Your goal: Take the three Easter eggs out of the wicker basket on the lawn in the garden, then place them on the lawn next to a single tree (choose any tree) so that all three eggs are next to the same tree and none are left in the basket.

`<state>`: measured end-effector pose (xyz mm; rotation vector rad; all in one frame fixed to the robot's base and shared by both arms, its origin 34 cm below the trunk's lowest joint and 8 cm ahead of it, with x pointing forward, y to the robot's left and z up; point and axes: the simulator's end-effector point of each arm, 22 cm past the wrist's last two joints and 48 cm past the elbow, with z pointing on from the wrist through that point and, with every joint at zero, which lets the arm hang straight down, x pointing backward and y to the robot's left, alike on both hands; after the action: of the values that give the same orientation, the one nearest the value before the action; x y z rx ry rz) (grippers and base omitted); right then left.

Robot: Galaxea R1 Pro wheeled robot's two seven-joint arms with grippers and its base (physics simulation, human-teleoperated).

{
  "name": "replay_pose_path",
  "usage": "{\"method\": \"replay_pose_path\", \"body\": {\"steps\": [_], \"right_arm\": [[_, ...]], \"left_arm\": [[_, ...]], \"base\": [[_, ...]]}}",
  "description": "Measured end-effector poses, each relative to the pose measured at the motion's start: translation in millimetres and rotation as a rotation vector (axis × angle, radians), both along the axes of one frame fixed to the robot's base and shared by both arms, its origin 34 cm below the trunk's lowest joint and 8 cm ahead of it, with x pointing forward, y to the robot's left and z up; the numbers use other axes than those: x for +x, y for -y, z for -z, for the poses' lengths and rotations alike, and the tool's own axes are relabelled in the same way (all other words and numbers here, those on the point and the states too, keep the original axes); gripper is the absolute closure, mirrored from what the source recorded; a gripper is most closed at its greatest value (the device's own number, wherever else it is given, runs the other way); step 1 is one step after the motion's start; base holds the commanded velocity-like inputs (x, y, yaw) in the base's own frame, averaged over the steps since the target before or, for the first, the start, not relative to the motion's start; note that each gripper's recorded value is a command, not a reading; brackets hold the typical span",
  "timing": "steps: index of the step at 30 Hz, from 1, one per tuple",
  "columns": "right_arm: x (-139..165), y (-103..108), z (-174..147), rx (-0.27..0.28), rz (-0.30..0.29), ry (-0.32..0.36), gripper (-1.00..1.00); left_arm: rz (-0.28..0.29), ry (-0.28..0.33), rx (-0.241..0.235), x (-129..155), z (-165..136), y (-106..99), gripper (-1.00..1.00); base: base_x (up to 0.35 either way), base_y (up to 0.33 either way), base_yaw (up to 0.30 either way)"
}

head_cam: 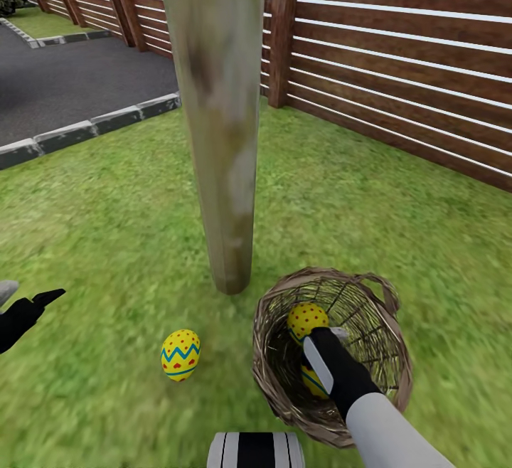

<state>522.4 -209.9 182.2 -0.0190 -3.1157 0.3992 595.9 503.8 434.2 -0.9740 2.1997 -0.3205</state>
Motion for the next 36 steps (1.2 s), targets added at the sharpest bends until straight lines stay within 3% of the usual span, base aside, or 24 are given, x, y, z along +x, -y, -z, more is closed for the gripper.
{"method": "replay_pose_path", "body": {"steps": [12,23,36], "right_arm": [[7,-4,-1,-0.003,-0.015,0.034,-1.00],[16,-14,-4,-0.012,-0.074,0.070,-1.00],[11,-13,6,-0.013,-0.076,0.057,-1.00]], "left_arm": [[0.003,-0.002,0.001,0,1,1,-1.00],[0.019,-0.006,-0.002,2,4,9,-1.00],[0.023,-0.032,-0.008,1,18,13,-1.00]], "base": [[0.000,0.000,0.000],[0.000,0.000,0.000],[0.000,0.000,0.000]]}}
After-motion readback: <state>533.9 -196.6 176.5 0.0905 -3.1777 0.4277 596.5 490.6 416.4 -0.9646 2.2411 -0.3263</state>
